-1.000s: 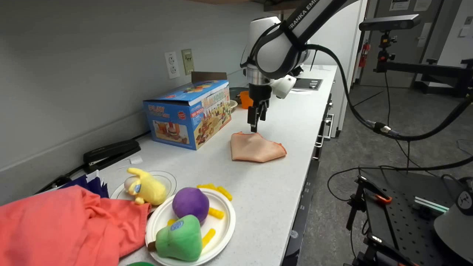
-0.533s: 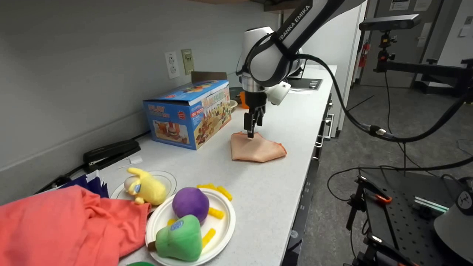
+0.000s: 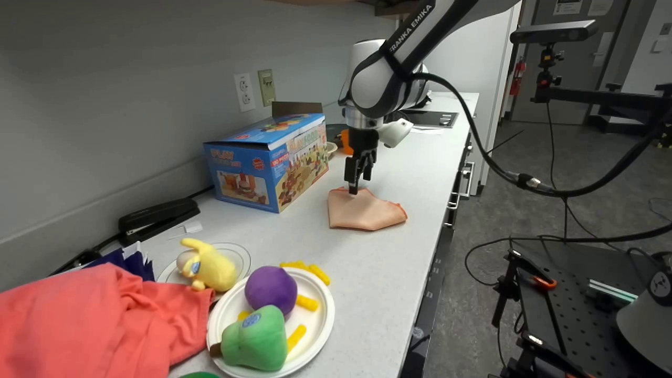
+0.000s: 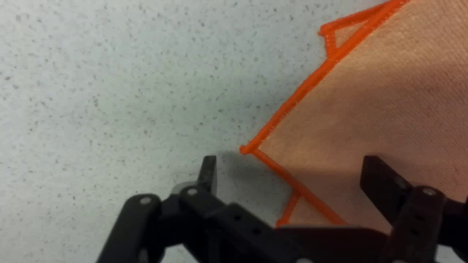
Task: Unfold the orange cloth
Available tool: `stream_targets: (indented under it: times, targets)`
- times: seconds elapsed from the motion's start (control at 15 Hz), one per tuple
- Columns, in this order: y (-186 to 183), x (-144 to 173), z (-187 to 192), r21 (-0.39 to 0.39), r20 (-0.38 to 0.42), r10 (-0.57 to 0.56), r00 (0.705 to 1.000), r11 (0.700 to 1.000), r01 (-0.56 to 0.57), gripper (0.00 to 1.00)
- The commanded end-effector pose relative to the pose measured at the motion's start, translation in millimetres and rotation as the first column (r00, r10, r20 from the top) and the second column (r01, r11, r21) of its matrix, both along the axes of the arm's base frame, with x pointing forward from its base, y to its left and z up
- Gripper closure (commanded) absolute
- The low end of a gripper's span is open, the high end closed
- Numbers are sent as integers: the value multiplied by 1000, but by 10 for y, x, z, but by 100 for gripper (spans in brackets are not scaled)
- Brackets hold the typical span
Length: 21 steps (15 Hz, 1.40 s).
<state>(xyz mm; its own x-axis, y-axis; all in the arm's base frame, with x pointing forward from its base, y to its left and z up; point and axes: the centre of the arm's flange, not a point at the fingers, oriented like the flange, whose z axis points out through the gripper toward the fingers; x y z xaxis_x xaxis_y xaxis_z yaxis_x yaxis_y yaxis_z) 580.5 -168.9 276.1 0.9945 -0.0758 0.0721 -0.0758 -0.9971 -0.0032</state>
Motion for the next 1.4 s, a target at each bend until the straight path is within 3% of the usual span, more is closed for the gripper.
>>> stream_targets:
  times: [0.0,0.27,0.33,0.4,0.53,1.07,1.33]
  targets:
    - [-228,26,-29,4,-8,1,1000,1000,-1,0]
    - [-312,-2,-57,2,-14,-14,1000,1000,14,4]
    - [-314,-3,-61,4,-14,-16,1000,1000,16,13]
    - [-312,-2,-68,3,-15,-17,1000,1000,17,29]
    - [-306,4,-77,1,-19,-15,1000,1000,16,37]
    - [-343,36,-32,-17,-16,-36,999,999,35,99]
    - [-351,4,54,-44,-13,-57,998,997,56,100]
